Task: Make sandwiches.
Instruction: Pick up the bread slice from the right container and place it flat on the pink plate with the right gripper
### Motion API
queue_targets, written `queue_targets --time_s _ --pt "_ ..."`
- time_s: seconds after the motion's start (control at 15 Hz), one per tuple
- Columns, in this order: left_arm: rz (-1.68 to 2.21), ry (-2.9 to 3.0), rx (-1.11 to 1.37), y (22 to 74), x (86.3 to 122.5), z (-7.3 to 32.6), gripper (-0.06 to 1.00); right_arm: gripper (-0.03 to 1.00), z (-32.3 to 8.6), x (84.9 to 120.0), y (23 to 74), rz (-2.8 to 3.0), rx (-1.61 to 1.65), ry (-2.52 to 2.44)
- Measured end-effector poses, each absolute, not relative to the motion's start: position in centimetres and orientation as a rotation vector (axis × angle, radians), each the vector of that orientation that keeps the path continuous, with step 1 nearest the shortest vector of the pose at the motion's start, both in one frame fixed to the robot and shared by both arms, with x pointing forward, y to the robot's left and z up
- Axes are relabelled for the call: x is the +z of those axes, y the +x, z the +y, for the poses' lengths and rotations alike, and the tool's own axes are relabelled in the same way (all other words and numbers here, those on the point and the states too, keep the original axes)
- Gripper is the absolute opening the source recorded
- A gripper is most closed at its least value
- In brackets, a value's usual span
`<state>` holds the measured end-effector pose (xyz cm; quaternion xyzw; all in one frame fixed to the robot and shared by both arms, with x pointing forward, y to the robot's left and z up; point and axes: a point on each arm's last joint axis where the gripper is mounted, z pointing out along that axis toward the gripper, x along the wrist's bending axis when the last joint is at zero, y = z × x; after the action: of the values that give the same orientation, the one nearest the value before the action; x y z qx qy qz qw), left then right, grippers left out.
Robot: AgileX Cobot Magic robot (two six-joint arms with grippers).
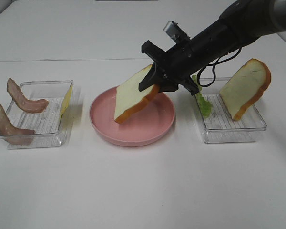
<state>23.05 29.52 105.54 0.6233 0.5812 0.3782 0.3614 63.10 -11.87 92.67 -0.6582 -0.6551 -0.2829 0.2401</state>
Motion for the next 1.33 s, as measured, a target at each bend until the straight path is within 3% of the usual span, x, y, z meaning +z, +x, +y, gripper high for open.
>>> queue_targets --time_s 0.2,1.07,1.33 --pt "1.497 1.606 0.974 23.0 105.5 29.5 0.99 0.23 -10.8 90.0 62.9 -1.766 -0.724 -1.786" --pt "1.497 1.606 0.974 23.0 105.5 29.5 0.99 0.24 -9.8 88.9 63.7 -1.755 -0.741 -1.761" --pt "1.497 1.606 0.974 23.0 105.5 29.5 0.99 0.58 -10.1 88.7 63.5 -1.828 -0.708 -1.749"
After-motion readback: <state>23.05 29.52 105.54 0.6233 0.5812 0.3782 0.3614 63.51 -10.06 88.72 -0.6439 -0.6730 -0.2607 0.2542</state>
